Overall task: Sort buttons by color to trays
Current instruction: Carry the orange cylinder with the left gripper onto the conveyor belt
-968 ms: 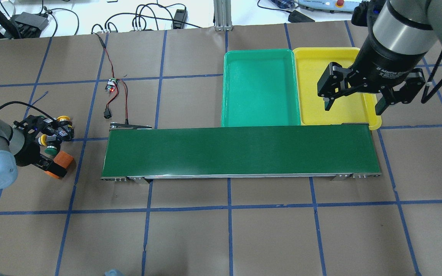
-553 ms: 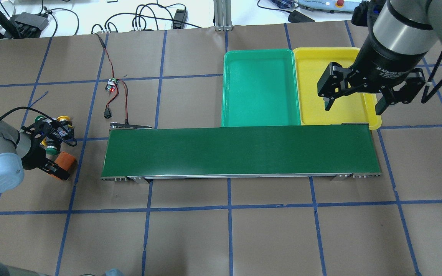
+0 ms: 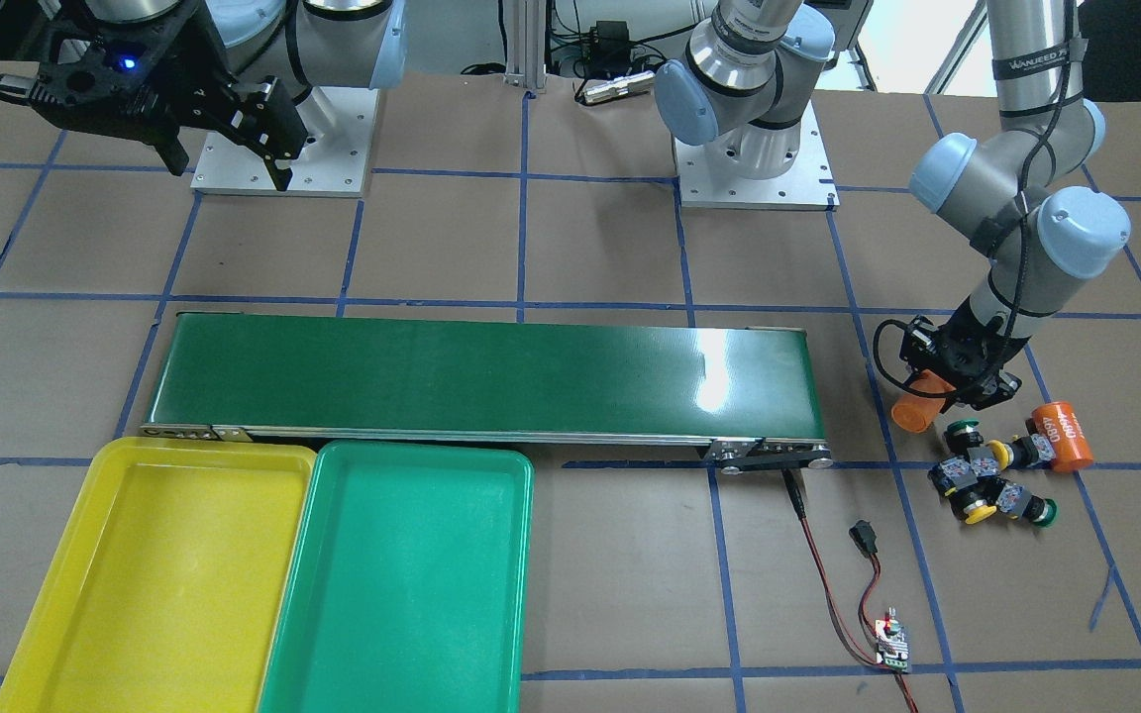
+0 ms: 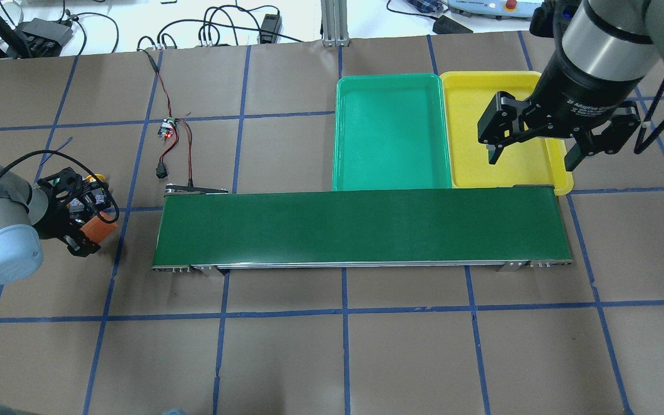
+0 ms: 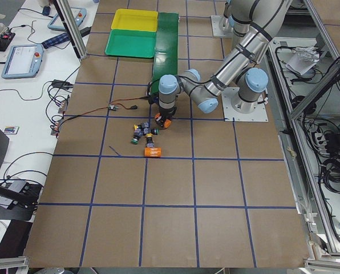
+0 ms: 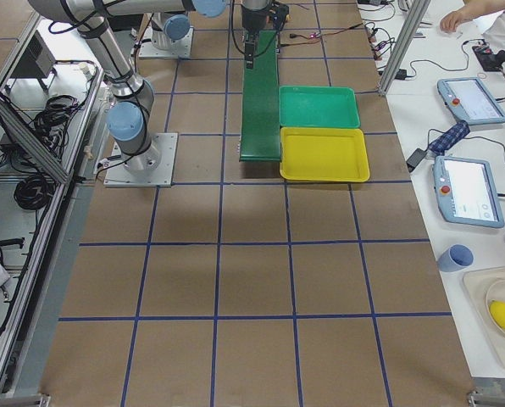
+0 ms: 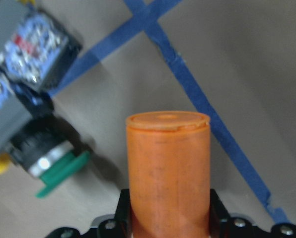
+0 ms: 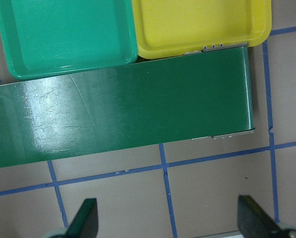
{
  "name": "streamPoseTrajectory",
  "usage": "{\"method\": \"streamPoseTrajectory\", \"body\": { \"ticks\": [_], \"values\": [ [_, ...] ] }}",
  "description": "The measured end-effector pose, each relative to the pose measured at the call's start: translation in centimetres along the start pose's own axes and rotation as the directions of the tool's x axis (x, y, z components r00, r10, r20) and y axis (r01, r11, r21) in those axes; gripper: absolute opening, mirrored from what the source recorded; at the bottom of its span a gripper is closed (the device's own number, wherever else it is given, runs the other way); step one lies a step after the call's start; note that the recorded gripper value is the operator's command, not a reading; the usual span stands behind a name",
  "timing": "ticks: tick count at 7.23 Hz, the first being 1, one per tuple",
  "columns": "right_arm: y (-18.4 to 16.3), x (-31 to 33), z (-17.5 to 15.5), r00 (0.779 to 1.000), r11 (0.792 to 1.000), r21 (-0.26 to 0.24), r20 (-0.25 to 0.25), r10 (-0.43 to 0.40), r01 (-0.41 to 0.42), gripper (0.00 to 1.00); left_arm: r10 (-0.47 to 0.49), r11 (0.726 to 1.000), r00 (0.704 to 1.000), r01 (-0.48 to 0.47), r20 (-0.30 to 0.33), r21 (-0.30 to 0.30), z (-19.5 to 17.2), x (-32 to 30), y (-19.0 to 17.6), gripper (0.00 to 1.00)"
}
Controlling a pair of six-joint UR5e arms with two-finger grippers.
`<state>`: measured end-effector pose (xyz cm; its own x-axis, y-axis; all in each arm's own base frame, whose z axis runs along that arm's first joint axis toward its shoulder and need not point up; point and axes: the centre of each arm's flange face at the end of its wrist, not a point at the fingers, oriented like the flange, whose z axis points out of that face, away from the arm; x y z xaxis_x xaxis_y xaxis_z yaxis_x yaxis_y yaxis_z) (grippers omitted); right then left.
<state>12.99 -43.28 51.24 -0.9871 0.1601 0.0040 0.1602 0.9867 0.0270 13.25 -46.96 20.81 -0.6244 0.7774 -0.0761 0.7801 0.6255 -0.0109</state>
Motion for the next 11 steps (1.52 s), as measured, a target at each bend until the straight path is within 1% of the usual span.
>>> {"method": "streamPoseTrajectory", "body": {
  "ticks": [1,2,3,4,5,6,7,8,9,10,11],
  "values": [
    [0.0,0.0,0.0,1.000,1.000,-0.002,0.000,0.000,0.000,1.00,0.119,0.993,0.993,-0.119,0.020,0.008,-2.0,0.7,-3.2,0.00],
    [0.1,0.0,0.0,1.000,1.000,-0.003,0.000,0.000,0.000,1.00,0.207,0.978,0.978,-0.207,0.017,0.012,-4.8,1.5,-6.3,0.00],
    [0.1,0.0,0.0,1.000,1.000,-0.003,0.000,0.000,0.000,1.00,0.268,0.963,0.963,-0.268,-0.009,0.015,-7.6,2.0,-8.9,0.00],
    [0.1,0.0,0.0,1.000,1.000,-0.003,0.000,0.000,0.000,1.00,0.327,0.945,0.945,-0.326,-0.032,0.019,-9.5,3.2,-11.6,0.00],
    [0.1,0.0,0.0,1.000,1.000,-0.003,0.000,0.000,0.000,1.00,0.397,0.918,0.917,-0.396,-0.042,0.021,-10.4,5.5,-14.7,0.00],
    [0.1,0.0,0.0,1.000,1.000,-0.003,0.000,0.000,0.000,1.00,0.453,0.891,0.890,-0.453,-0.049,0.024,-10.7,7.9,-16.8,0.00],
    [0.1,0.0,0.0,1.000,1.000,-0.004,-0.001,0.000,0.000,1.00,0.484,0.875,0.872,-0.483,-0.073,0.025,-9.8,9.8,-17.9,0.00],
    [0.2,0.0,0.0,1.000,1.000,-0.004,-0.001,-0.001,0.001,1.00,0.495,0.868,0.863,-0.496,-0.098,0.024,-8.0,11.1,-18.4,0.21],
    [0.2,0.0,0.0,1.000,1.000,-0.004,-0.001,-0.001,0.001,1.00,0.505,0.863,0.857,-0.505,-0.103,0.023,-6.9,11.9,-18.8,0.71],
    [0.2,0.0,0.0,1.000,1.000,-0.002,0.000,-0.001,0.001,1.00,0.517,0.855,0.850,-0.517,-0.102,0.022,-6.4,12.5,-19.2,0.99],
    [0.2,0.0,-0.1,1.000,1.000,0.001,0.000,-0.002,0.002,1.00,0.524,0.851,0.846,-0.525,-0.102,0.021,-6.2,12.9,-19.5,1.00]
  ]
}}
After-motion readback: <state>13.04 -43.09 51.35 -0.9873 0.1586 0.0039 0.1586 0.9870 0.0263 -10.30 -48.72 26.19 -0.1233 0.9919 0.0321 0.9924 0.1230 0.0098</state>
